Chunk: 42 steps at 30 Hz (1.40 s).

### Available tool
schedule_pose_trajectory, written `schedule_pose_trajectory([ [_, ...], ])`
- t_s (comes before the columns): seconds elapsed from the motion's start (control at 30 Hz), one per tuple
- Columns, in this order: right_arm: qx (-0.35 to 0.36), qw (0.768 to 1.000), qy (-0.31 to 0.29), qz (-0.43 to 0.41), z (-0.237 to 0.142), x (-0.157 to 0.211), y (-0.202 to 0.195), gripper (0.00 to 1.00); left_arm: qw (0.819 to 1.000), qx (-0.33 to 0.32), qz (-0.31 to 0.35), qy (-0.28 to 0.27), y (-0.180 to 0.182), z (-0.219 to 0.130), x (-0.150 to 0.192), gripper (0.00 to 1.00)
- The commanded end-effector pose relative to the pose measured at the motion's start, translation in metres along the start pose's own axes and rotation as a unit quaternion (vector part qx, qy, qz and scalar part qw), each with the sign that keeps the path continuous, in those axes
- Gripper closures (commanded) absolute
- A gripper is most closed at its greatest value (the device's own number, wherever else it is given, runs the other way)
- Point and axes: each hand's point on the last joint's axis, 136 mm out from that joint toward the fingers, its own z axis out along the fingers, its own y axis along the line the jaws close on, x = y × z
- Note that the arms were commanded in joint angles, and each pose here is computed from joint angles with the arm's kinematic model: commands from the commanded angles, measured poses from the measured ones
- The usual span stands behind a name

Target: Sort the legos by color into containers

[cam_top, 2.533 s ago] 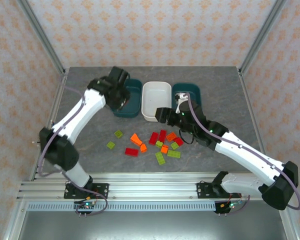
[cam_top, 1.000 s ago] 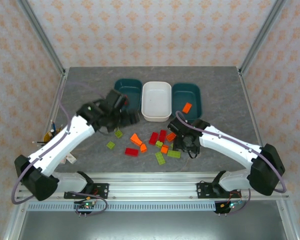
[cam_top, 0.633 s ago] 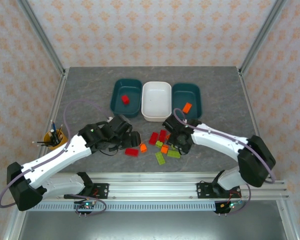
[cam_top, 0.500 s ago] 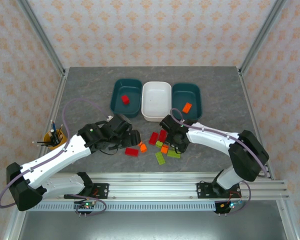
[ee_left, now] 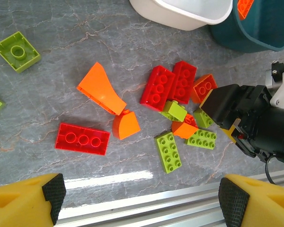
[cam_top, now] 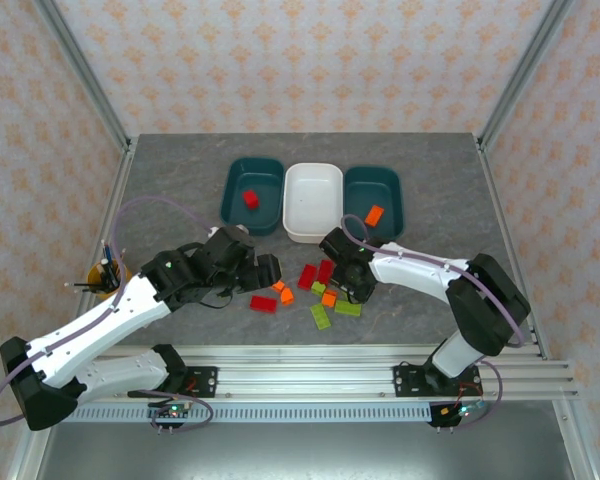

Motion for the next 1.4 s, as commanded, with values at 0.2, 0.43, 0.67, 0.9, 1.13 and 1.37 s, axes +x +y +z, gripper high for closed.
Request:
schedule_pose_trajectory([
  [0.2, 0.03, 0.999, -0.01, 0.008, -0.004, -0.005, -0.014, 0.45, 1.0, 0.01, -0.001, -0.02, -0.005, -0.005, -0.008, 0.13],
  [0.43, 0.019, 0.999, -0.029, 0.001, -0.032, -0.014, -0.01, 0.45, 1.0, 0.014, -0.004, -0.022, -0.008, -0.003, -0.009, 0.13],
  [0.67, -0.001, 1.0, 0.006, 0.016, -0.015, 0.002, -0.014, 0.39, 0.999, 0.018, -0.007, -0.025, -0.008, -0.003, -0.01, 0.13],
  [0.9, -0.002, 1.0, 0.026, 0.009, 0.001, 0.008, -0.005, 0.39, 0.999, 0.033, -0.006, -0.032, -0.013, -0.008, -0.012, 0.13],
  [1.13, 0.017, 1.0, 0.026, 0.005, 0.014, 0.009, -0.01, 0.43, 0.999, 0.031, -0.009, -0.032, -0.012, -0.008, -0.012, 0.13],
  [1.37, 0.033, 0.999, 0.02, -0.005, 0.023, 0.006, -0.015, 0.5, 0.999, 0.03, -0.009, -0.032, -0.01, -0.008, -0.011, 0.13],
])
